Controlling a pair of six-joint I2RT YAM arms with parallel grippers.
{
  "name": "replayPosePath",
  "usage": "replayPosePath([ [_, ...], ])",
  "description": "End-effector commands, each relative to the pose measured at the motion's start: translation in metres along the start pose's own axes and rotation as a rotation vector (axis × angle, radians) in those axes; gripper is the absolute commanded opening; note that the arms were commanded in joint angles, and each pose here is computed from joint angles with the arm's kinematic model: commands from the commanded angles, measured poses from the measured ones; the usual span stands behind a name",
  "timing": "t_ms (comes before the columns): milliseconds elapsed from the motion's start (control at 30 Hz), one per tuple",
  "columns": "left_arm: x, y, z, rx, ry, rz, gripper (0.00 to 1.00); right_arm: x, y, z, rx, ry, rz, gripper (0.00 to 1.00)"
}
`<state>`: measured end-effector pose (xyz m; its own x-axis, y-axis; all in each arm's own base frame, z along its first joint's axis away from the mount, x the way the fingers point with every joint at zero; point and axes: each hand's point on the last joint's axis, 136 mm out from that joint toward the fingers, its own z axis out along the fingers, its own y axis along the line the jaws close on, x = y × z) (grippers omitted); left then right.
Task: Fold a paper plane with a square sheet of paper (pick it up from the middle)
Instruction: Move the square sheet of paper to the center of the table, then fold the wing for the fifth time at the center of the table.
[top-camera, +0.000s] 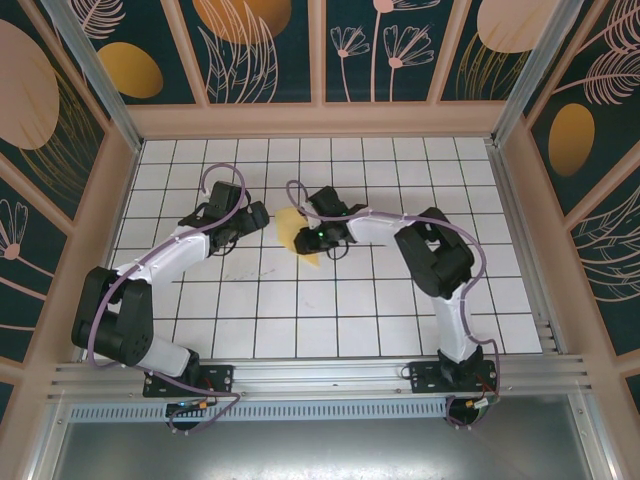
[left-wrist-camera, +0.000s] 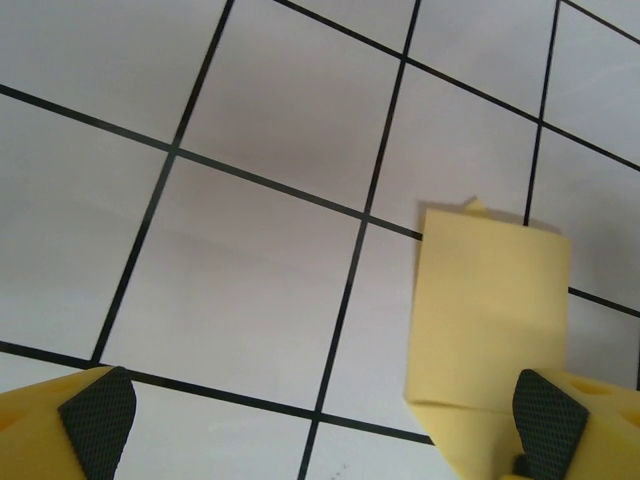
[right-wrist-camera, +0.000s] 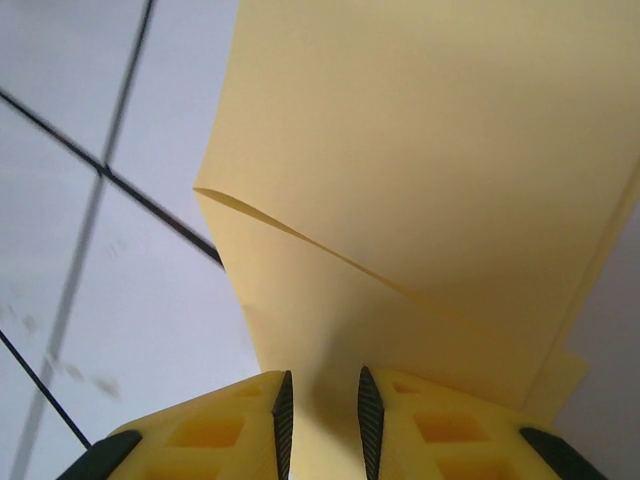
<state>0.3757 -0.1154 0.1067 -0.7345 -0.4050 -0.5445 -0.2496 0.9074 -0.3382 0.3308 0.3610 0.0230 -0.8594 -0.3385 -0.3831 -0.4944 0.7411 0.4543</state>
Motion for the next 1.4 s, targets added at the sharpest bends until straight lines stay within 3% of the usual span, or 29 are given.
replayPosePath([
  [0,0.001,-0.014,-0.006,0.105,0.005,0.013,0.98,0.053,-0.022,-0.018,0.018,0.168,-0.166,0.28],
  [133,0.005,-0.030,-0.008,0.193,0.029,-0.001,0.99,0.045,-0.006,-0.041,-0.017,0.120,-0.218,0.30],
  [233,0.009,-0.036,-0.008,0.233,0.050,-0.018,0.99,0.017,0.013,-0.066,-0.040,-0.016,-0.161,0.35],
  [333,0.015,-0.042,-0.008,0.278,0.074,-0.051,0.99,-0.008,0.018,-0.085,-0.038,-0.180,0.043,0.38],
  [467,0.025,-0.050,-0.006,0.337,0.115,-0.096,0.99,-0.009,0.023,-0.082,-0.028,-0.268,0.307,0.39],
  [667,0.036,-0.055,-0.004,0.389,0.153,-0.160,0.97,0.000,0.017,-0.060,0.020,-0.276,0.506,0.36],
  [1200,0.072,-0.082,0.011,0.436,0.276,-0.177,0.89,0.024,-0.024,-0.031,0.028,-0.213,0.638,0.31],
  [1367,0.085,-0.091,0.013,0.458,0.319,-0.201,0.87,0.039,-0.035,-0.028,-0.047,-0.193,0.683,0.31],
])
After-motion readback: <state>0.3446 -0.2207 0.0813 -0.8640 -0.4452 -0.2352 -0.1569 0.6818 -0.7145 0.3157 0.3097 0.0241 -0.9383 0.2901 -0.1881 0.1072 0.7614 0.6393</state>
